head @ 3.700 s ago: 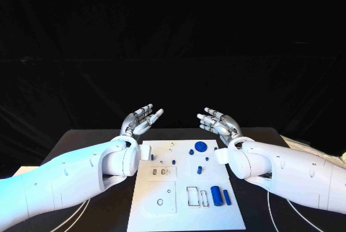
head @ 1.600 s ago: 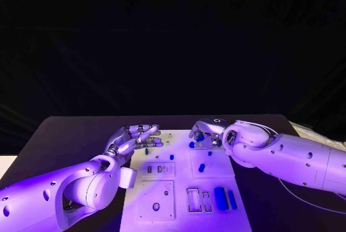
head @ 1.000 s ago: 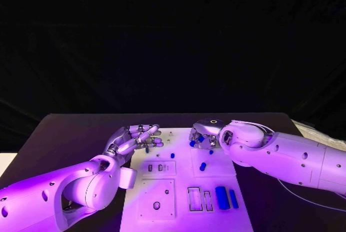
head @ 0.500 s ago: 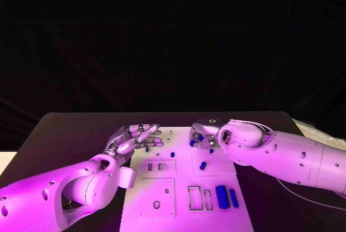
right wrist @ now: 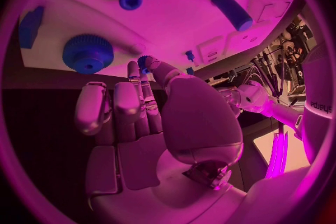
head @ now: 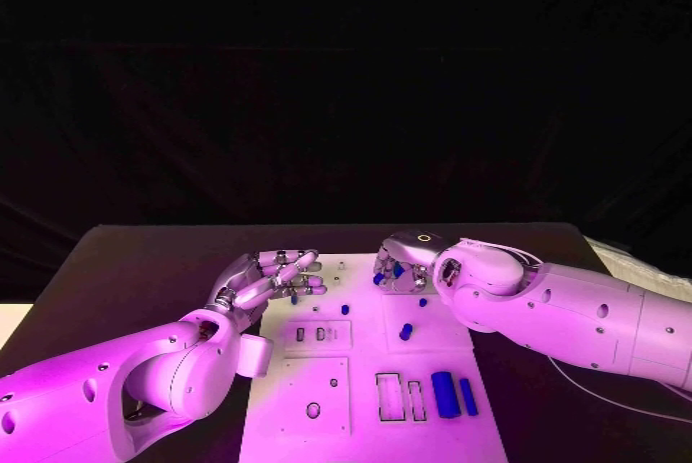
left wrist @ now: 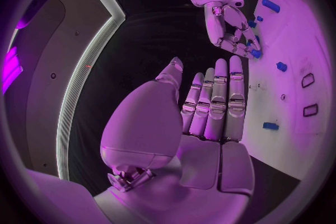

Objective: Assemble the parts on the task board

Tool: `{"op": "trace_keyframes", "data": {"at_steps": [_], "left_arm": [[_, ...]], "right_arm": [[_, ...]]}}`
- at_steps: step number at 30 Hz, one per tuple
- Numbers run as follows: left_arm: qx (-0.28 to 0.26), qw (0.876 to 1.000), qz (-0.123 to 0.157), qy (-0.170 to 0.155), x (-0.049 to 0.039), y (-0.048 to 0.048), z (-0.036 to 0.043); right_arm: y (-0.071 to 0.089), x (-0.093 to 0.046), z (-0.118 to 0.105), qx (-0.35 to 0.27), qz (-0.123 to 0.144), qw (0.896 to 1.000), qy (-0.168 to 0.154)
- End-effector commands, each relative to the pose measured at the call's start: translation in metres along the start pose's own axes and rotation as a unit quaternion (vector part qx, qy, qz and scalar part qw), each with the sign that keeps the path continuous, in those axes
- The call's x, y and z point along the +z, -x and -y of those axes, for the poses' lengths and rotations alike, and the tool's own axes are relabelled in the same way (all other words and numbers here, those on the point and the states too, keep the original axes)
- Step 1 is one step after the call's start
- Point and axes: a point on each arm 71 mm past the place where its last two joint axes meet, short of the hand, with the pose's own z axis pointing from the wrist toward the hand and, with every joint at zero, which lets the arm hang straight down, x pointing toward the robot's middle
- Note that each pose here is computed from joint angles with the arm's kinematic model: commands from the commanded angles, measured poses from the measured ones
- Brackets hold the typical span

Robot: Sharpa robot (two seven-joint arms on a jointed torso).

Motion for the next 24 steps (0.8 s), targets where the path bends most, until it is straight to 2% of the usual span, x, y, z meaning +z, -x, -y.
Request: {"op": "trace_keyframes", "data": {"at_steps": [1,10,24], "left_arm": [[-0.004,1.0,-0.011,-0.003,0.0005,-0.0022,0.001],[-0.006,1.0,-0.014,-0.002,0.0,-0.0027,0.0011],[-0.008,1.0,-0.018,-0.001,-0.0017,-0.0052,0.0019]], "right_arm": [[0.008,0.003,-0.002,0.02,0.05,0.998,-0.014],[0.015,0.018,-0.011,0.024,0.075,0.997,-0.019],[0.014,0.042,-0.029,0.013,0.08,0.997,-0.015]]}}
